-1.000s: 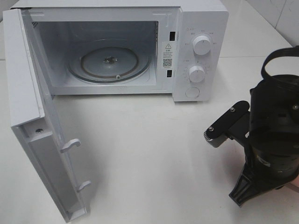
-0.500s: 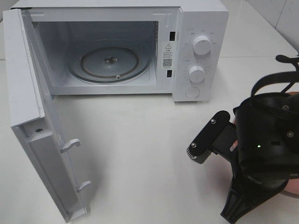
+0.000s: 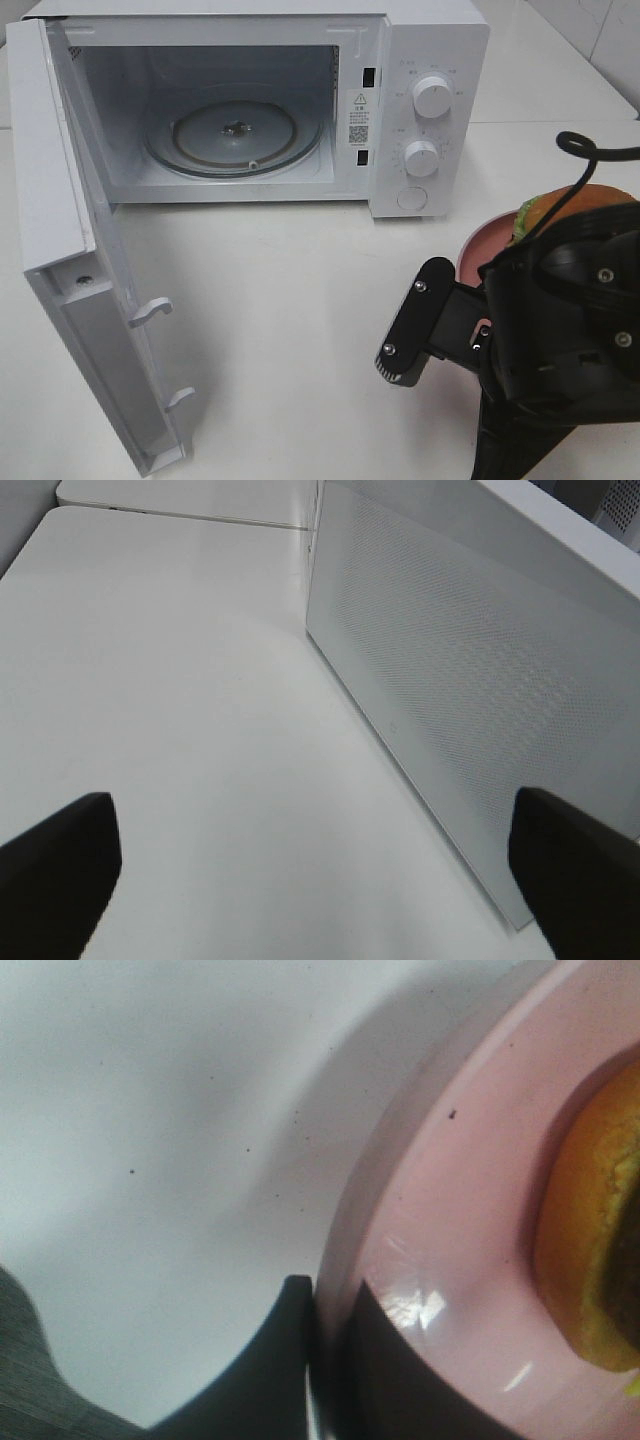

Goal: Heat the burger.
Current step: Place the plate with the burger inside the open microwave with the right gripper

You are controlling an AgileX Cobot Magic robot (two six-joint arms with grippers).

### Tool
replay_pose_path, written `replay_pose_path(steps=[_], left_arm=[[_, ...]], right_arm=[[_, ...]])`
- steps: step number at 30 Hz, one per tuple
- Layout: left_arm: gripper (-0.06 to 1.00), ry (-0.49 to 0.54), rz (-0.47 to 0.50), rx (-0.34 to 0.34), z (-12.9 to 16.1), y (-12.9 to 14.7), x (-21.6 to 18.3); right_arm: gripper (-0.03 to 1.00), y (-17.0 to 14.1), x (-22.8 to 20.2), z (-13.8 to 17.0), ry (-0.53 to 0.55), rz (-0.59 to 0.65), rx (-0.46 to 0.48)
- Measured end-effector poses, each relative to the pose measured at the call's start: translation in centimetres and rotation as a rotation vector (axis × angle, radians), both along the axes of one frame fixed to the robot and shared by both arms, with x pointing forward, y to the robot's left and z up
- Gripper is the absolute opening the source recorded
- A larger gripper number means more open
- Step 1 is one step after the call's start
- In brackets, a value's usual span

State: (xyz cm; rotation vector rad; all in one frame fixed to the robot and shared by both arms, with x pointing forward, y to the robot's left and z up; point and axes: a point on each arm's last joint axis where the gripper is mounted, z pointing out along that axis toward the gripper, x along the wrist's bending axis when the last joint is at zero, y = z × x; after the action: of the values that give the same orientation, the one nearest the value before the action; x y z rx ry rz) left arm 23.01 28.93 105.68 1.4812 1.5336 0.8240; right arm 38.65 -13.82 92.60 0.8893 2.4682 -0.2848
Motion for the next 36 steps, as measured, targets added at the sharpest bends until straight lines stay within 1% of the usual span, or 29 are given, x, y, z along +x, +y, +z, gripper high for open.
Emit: replay_pose_path(steps=[4,8,12,14,17,19,22,24,25,27,28,30,31,32,36], left_arm=[[0.97,0.000,0.000,0.000,0.0,0.0,0.0],[0.97,0.000,0.000,0.000,0.0,0.0,0.0],[0.97,0.000,0.000,0.000,0.0,0.0,0.0],[0.97,0.000,0.000,0.000,0.0,0.0,0.0],[0.97,0.000,0.000,0.000,0.0,0.0,0.0],[0.97,0.000,0.000,0.000,0.0,0.0,0.0],[0.97,0.000,0.000,0.000,0.0,0.0,0.0],[0.97,0.000,0.000,0.000,0.0,0.0,0.0],[0.97,0.000,0.000,0.000,0.0,0.0,0.0],[0.97,0.000,0.000,0.000,0.0,0.0,0.0],[0.97,0.000,0.000,0.000,0.0,0.0,0.0],[0.97,0.000,0.000,0.000,0.0,0.0,0.0],[0.97,0.000,0.000,0.000,0.0,0.0,0.0],[0.97,0.000,0.000,0.000,0.0,0.0,0.0],[0.97,0.000,0.000,0.000,0.0,0.0,0.0]], right_arm=[[0.03,0.1,0.0,0.0,0.007,0.023,0.004],[0.03,0.4,0.1,-0.1,0.022,0.075,0.013],[0.03,0.5,0.2,-0.1,0.016,0.113,0.015],[0.04,0.7,0.5,0.0,0.002,0.170,0.013],[0.04,0.8,0.5,0.0,0.000,0.186,0.013],[0.04,1.1,0.7,-0.1,0.010,0.272,0.004],[0.04,1.1,0.7,-0.1,0.014,0.300,0.001],[0.04,1.4,0.8,0.0,0.025,0.403,-0.025],[0.04,1.4,0.8,0.0,0.025,0.403,-0.025],[0.04,1.5,0.9,0.0,0.030,0.474,-0.046],[0.04,1.5,0.9,0.0,0.030,0.474,-0.046],[0.04,1.7,1.0,0.0,0.032,0.535,-0.063],[0.04,1.7,1.0,0.0,0.032,0.535,-0.063],[0.04,1.8,1.1,0.0,0.032,0.560,-0.064],[0.04,2.0,1.1,0.0,0.030,0.578,-0.042]])
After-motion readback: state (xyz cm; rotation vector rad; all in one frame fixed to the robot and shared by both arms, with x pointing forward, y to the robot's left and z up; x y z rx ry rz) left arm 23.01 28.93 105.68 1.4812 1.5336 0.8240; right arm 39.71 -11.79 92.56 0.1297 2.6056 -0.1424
